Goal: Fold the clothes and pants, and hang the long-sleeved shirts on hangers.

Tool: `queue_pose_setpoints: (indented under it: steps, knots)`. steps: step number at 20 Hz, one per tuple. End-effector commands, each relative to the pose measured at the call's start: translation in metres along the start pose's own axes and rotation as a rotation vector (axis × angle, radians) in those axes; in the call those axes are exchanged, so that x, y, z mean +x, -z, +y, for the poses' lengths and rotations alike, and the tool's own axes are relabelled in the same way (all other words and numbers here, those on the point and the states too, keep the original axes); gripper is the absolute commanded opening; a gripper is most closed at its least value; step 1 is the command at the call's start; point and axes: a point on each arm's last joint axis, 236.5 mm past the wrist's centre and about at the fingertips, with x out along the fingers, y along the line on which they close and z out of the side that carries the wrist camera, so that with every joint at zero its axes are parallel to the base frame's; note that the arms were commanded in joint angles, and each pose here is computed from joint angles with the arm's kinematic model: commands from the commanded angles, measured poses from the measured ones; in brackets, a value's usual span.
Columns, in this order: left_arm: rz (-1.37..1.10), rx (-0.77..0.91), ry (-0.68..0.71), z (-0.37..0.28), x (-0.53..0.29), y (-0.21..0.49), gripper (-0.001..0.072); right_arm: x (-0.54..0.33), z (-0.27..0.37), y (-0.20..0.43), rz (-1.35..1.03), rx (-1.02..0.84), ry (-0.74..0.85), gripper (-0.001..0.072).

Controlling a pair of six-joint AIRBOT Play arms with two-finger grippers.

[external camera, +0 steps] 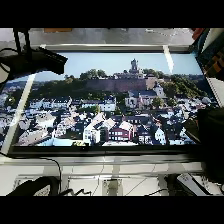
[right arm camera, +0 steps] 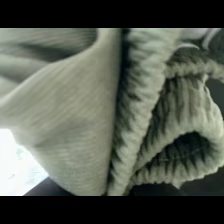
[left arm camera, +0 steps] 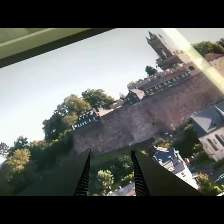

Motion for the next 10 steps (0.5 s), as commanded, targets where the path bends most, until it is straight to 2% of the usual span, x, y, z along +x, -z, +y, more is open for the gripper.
queue_pose_setpoints:
  steps: [1,2,4,10]
  knots:
    - [0.0,0.001,-0.003,0.001,0.0,0.0,0.0285,-0.021,-0.105,0.045,0.112,0.322,0.291,0.0047]
    - [0.0,0.001,-0.003,0.001,0.0,0.0,0.0284,-0.018,-0.114,0.052,0.133,0.353,0.304,0.0167]
    - [0.0,0.001,-0.003,0.001,0.0,0.0,0.0285,-0.014,-0.122,0.057,0.149,0.379,0.314,0.072]
    - [0.0,0.001,-0.003,0.001,0.0,0.0,0.0285,-0.012,-0.119,0.05,0.121,0.372,0.295,0.0694]
